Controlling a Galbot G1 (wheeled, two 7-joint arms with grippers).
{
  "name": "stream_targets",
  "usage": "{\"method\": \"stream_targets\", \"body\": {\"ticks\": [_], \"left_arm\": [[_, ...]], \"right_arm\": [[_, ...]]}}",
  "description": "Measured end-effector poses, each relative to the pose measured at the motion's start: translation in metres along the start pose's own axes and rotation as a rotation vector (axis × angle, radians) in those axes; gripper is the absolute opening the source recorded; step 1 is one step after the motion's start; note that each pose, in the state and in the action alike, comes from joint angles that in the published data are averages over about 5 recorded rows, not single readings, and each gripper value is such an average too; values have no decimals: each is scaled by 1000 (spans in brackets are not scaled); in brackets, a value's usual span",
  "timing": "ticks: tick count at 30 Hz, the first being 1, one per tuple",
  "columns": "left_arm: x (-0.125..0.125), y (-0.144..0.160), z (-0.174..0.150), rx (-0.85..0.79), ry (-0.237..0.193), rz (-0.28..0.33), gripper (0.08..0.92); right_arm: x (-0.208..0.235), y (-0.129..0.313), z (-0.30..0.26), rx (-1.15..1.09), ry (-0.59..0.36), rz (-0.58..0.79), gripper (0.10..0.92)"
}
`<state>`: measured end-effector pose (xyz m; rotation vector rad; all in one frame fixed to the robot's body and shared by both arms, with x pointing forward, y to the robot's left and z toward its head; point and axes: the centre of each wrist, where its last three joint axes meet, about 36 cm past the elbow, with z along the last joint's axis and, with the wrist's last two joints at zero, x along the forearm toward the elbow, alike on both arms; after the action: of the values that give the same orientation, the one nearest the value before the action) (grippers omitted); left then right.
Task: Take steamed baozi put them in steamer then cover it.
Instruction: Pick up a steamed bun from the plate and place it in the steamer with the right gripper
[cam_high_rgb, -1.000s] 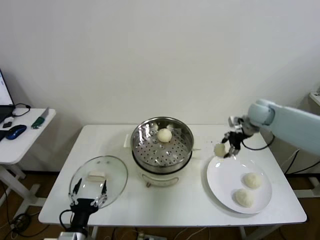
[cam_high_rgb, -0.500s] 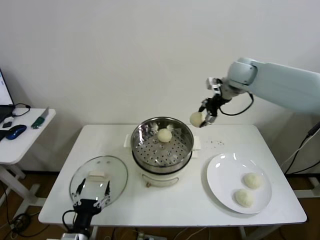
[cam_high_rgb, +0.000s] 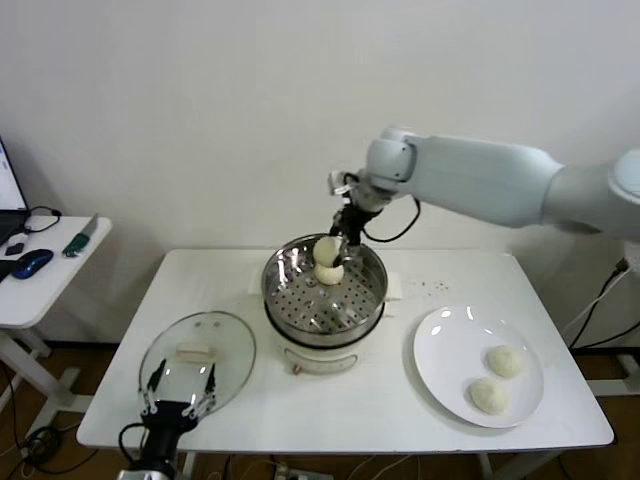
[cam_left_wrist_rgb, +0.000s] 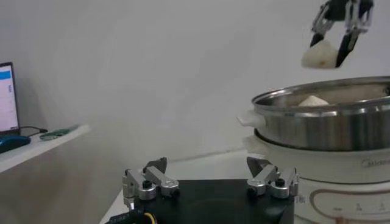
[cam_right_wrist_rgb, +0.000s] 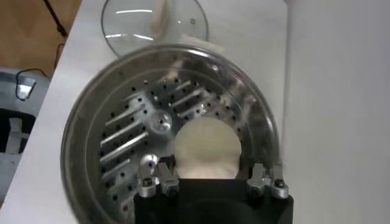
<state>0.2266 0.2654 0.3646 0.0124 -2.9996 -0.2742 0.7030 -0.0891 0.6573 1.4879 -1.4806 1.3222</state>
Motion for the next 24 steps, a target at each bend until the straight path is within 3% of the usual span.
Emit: {"method": "stream_targets", "body": {"ticks": [16,24], "left_arm": [[0,4,4,0,9,-9,823],[0,5,5,0,10,-13,823]], "right_arm": [[-79,10,-38,57,24,-63,689],[-83,9,-43,72,41,-59,817]]}}
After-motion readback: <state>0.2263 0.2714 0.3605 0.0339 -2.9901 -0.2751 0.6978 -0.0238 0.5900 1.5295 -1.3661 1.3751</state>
